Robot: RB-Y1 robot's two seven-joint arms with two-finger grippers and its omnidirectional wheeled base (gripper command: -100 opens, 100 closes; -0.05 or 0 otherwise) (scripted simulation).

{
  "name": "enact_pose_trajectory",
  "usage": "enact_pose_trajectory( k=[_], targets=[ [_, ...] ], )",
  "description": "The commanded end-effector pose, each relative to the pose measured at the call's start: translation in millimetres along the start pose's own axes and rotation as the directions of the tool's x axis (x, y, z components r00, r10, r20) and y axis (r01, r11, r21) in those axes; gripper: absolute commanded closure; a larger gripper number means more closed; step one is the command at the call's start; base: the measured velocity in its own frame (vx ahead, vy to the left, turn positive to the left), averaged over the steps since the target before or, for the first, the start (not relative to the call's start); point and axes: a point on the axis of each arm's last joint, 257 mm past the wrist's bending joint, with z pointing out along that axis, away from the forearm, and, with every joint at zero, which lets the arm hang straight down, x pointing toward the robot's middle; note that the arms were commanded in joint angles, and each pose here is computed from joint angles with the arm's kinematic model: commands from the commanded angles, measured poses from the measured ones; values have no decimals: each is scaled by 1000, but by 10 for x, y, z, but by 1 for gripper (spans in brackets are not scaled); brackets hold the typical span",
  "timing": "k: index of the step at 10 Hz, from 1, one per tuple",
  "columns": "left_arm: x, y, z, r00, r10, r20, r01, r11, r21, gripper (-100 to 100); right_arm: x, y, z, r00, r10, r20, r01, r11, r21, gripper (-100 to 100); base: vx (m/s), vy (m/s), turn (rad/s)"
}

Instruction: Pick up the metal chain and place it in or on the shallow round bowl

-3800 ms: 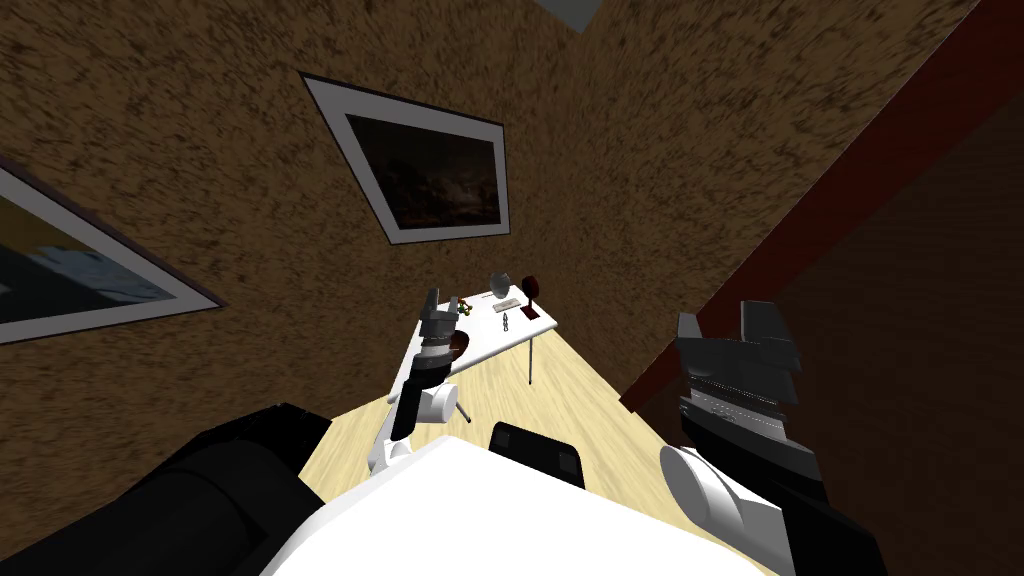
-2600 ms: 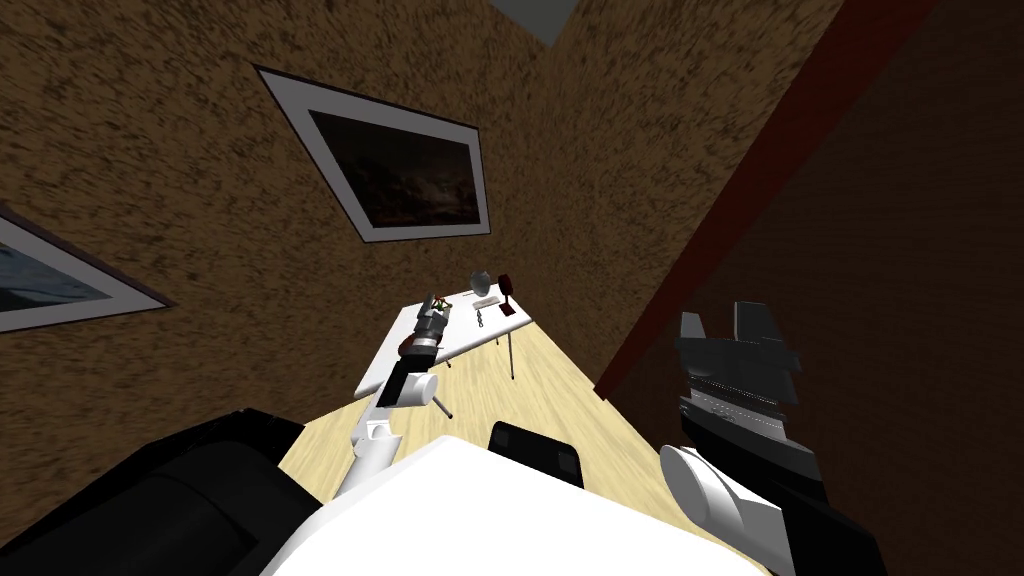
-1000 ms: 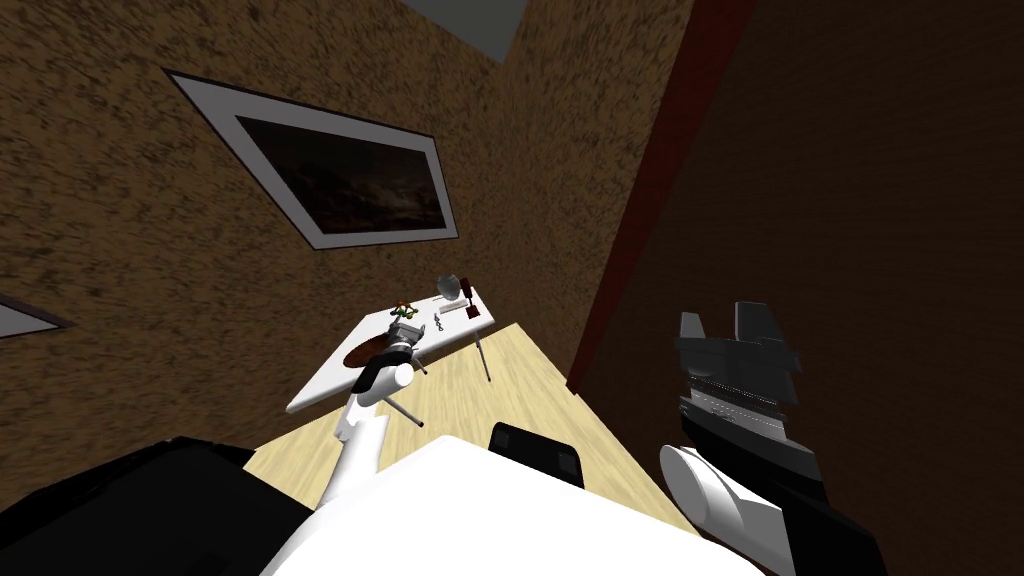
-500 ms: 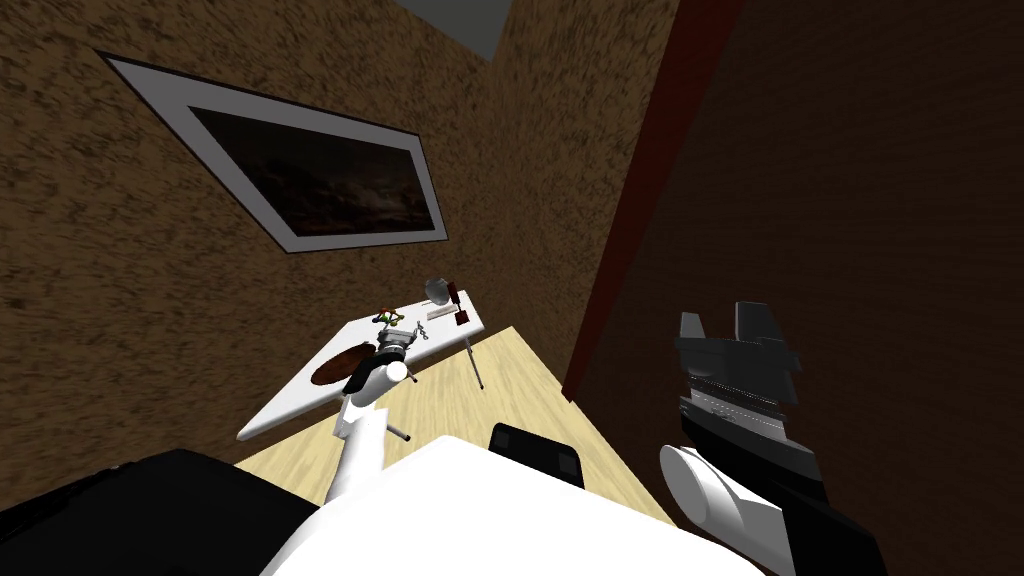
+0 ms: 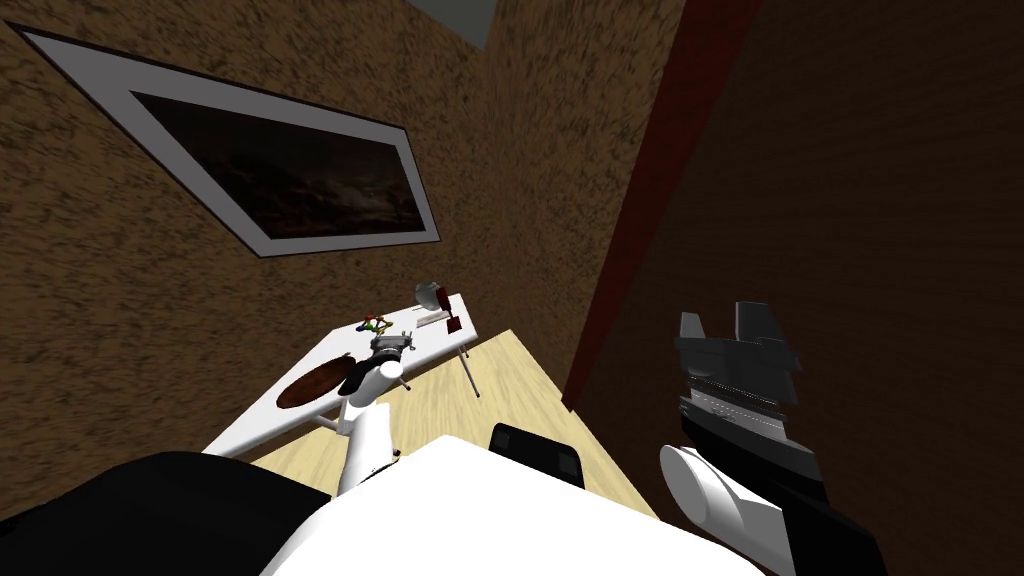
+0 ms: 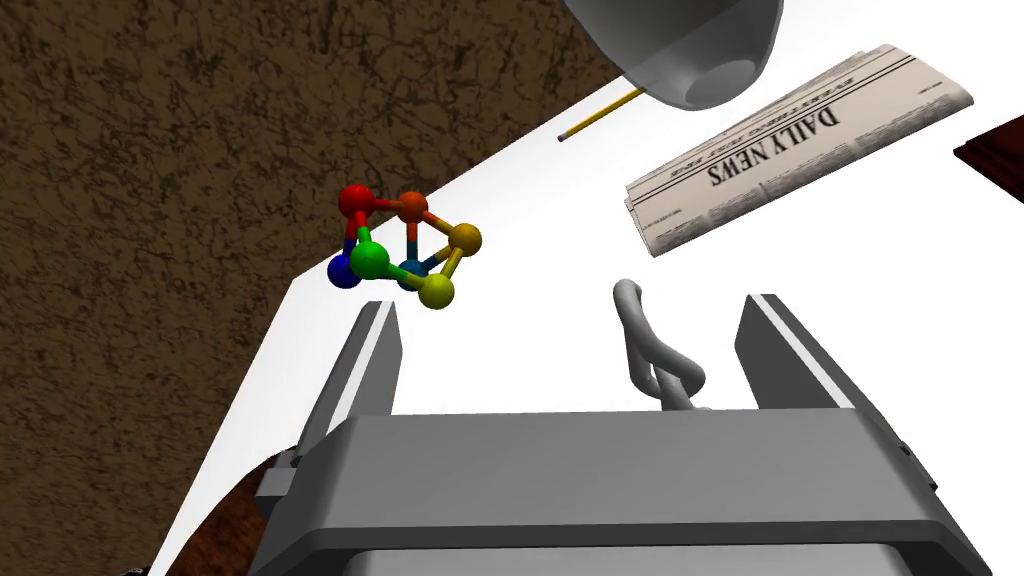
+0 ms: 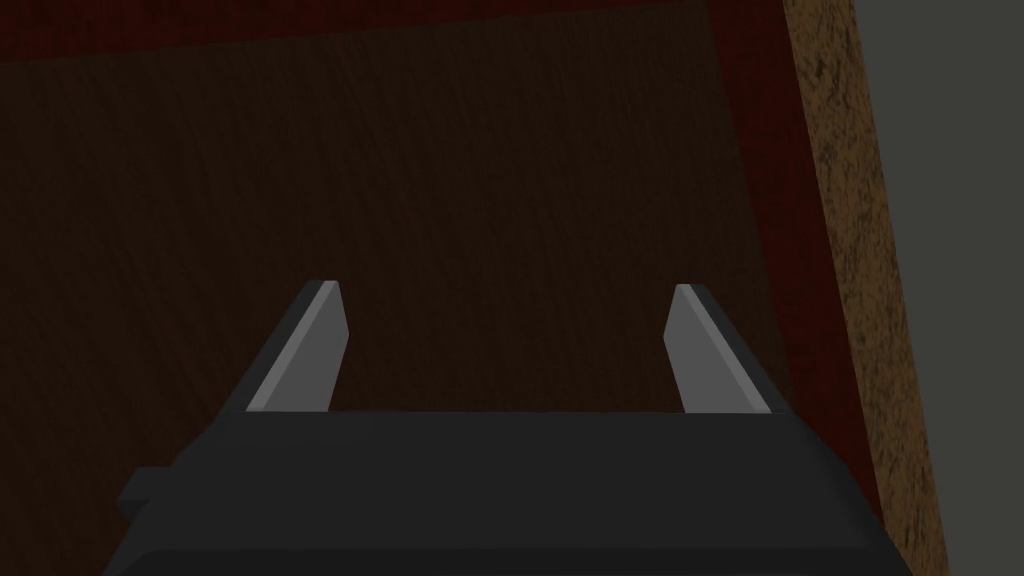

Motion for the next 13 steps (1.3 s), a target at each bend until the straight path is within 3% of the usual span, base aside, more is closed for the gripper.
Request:
enact_pose_trajectory(
  k=[1,5,6,7,8,9,10,11,12,13],
  targets=[
    [-157,1,4,997,-71,33,71,997,9,-100,0,0,0,1000,0,0,0,1000,0,0,115,24,11],
    [-508,96,-48,970,-217,107,215,976,26,-100,0,0,0,1000,0,0,0,1000,0,0,77,28,22],
    [-679,238,-119,952,-271,144,270,962,26,-100,0,0,0,1000,0,0,0,1000,0,0,71,45,35],
    [-747,316,-157,943,-291,160,291,957,25,-100,0,0,0,1000,0,0,0,1000,0,0,59,32,18],
    [-710,250,-139,951,-272,146,271,962,26,-100,0,0,0,1000,0,0,0,1000,0,0,21,10,1],
    [-722,258,-144,949,-276,149,275,961,25,0,0,0,0,1000,0,0,0,1000,0,0,0,0,0],
    [-724,269,-133,950,-275,149,274,961,26,-100,0,0,1,1000,0,0,0,1000,0,0,60,68,-2],
    [-726,266,-138,950,-275,150,275,961,25,-100,0,0,0,1000,0,0,0,1000,0,0,38,45,-8],
    [-724,265,-136,950,-275,149,275,961,26,100,0,0,0,1000,0,0,0,1000,0,0,5,6,-1],
    [-724,265,-136,950,-275,149,275,961,26,100,0,0,1,1000,0,0,0,1000,0,0,0,0,0]
  ],
)
